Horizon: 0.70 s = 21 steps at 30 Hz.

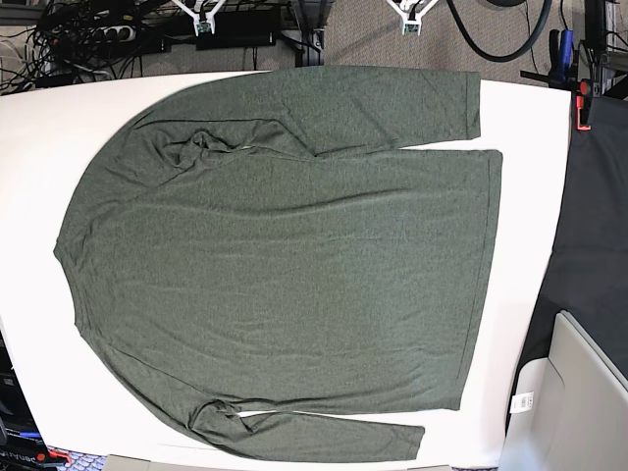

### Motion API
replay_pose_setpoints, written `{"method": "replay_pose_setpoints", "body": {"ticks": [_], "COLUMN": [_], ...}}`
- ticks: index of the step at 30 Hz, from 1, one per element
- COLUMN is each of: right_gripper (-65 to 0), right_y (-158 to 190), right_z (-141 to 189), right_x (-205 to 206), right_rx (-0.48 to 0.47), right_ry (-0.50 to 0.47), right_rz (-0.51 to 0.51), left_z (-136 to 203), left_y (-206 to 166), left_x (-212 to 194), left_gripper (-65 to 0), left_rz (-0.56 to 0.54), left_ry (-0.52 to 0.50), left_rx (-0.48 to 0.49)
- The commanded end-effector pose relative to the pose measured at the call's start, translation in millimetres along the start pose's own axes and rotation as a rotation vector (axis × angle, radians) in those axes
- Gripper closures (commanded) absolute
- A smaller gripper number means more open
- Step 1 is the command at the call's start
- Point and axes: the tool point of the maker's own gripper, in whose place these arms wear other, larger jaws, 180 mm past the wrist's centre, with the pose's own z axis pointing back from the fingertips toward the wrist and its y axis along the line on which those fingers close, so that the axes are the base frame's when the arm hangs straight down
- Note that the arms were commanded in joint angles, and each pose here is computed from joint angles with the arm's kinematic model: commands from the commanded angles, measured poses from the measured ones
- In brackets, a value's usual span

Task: Fold the T-shirt properly
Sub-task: 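Lower both grippers toward the shoulder edge of the green shirt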

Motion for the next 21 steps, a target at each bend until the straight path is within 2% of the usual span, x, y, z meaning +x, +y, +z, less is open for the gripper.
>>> {"method": "replay_pose_setpoints", "body": {"ticks": [1, 13, 21], "right_gripper": [0.0, 0.0, 0.0], "right_y": [-3.5, -3.4, -20.7], "right_z": [0.1, 1.2, 2.2], "right_x": [1.2, -7.9, -16.1], "right_rx": [-0.005, -0.005, -0.03], "right_ry": [-0.01, 0.004, 0.016], "right_rz": [0.0, 0.002, 0.01], "left_z": [0.3, 0.3, 1.1], "left_y": [2.6, 3.7, 6.3], "left_x": [-3.1, -4.0, -9.3], "left_gripper": [0.0, 0.0, 0.0], "left_rz": [-0.001, -0.001, 0.0], "left_ry": [0.003, 0.004, 0.008], "left_rx": [0.003, 0.004, 0.008]}}
